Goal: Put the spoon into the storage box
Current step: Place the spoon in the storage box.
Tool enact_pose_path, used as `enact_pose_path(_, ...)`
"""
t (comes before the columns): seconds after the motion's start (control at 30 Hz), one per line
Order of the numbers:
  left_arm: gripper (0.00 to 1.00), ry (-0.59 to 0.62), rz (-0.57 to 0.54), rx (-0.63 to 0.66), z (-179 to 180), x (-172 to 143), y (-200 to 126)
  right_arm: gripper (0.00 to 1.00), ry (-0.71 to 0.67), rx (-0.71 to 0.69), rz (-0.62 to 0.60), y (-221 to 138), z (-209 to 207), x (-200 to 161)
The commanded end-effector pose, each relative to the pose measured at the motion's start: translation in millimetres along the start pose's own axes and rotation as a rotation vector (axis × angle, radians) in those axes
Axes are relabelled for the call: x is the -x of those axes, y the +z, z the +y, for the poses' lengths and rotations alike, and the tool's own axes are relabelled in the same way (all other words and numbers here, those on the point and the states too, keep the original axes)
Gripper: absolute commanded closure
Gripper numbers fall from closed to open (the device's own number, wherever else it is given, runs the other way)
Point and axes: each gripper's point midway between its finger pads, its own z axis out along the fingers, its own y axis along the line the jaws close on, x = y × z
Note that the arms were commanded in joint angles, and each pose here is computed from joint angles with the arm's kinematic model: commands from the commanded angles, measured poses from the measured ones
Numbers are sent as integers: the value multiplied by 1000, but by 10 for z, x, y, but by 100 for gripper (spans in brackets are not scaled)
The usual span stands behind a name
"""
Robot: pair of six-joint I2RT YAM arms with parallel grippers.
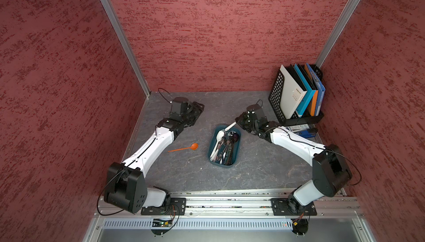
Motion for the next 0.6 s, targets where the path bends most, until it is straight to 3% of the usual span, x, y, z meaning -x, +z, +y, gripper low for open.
enact_pose_path(0.0, 27, 206, 107, 168, 415, -79, -197, 100, -123, -19, 298, 58, -40, -449)
enact_pose_path(0.2, 27, 275, 141, 347, 923, -28, -437, 100, -167, -20, 554, 197, -41, -898)
enact_pose_path(0.4, 27, 126, 189, 436, 1351, -156, -520, 100, -188, -90, 703, 297, -253, -1197)
enact_pose_path(0.57, 27, 3, 215, 463, 1564, -307, -574, 100, -164, -125, 729, 325, -375, -1331)
